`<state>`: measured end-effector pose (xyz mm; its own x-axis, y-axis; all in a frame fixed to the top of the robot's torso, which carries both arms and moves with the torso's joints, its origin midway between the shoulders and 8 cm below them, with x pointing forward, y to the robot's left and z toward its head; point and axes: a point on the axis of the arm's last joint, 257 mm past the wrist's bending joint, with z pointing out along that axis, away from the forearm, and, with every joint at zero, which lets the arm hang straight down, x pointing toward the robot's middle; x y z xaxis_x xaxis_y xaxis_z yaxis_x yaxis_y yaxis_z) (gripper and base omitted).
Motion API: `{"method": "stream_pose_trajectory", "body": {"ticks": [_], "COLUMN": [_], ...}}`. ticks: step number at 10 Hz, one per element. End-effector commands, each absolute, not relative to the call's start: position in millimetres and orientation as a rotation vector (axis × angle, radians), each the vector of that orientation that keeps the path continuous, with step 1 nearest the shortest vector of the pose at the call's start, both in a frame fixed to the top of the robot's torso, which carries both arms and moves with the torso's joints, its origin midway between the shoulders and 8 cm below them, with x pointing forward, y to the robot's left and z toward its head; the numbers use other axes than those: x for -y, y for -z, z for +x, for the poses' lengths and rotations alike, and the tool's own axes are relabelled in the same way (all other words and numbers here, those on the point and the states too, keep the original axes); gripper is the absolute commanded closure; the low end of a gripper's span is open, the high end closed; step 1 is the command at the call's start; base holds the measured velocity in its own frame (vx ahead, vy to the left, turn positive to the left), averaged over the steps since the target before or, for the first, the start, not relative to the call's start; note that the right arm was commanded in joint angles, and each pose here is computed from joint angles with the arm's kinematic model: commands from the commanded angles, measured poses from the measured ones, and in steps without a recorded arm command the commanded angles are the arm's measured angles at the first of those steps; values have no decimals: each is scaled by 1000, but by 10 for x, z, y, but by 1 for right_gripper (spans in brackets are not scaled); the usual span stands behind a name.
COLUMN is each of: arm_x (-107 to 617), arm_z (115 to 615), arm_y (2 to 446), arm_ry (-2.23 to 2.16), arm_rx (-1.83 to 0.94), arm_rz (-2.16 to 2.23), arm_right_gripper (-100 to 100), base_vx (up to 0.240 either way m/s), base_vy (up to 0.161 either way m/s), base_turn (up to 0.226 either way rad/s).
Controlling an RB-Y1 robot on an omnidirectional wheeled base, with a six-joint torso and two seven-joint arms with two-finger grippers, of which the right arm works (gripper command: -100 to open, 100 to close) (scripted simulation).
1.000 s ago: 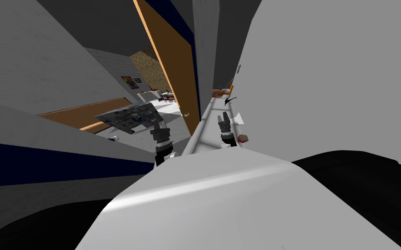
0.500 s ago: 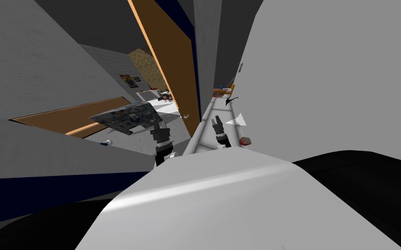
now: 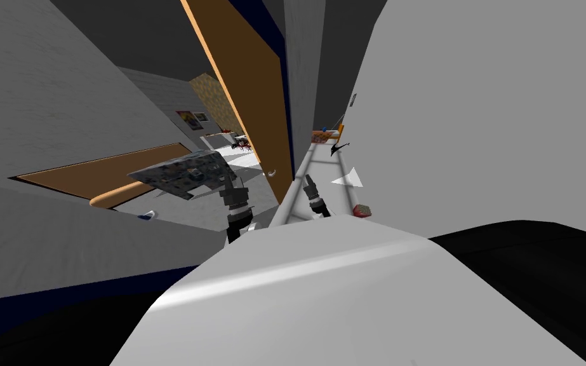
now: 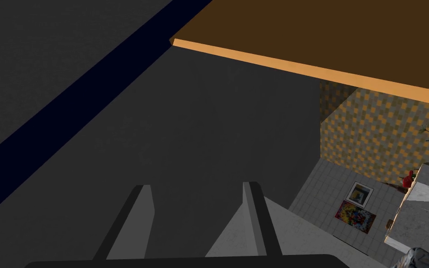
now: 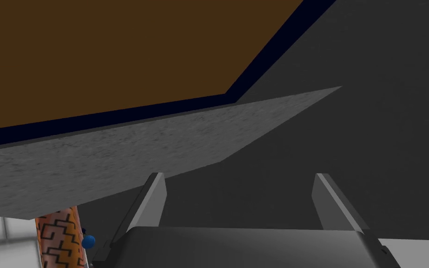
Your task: Push the door open
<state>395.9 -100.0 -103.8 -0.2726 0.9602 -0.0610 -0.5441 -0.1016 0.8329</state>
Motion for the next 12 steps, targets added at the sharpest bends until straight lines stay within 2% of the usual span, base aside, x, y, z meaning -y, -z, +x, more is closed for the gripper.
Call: {"method": "stream_pose_trajectory", "body": {"ticks": [1,12], "arm_x": [802,65], "arm_z": [3964,3879], "arm_y": [1190,1819], "arm_ry": [-1689,-1817], "arm_rx": [-982,-1170], "arm_rz": [638,661], "arm_right_gripper": [-100,-100], "base_vx": [172,110], "base_vy": [-23,-12], "base_turn": [16,8]}}
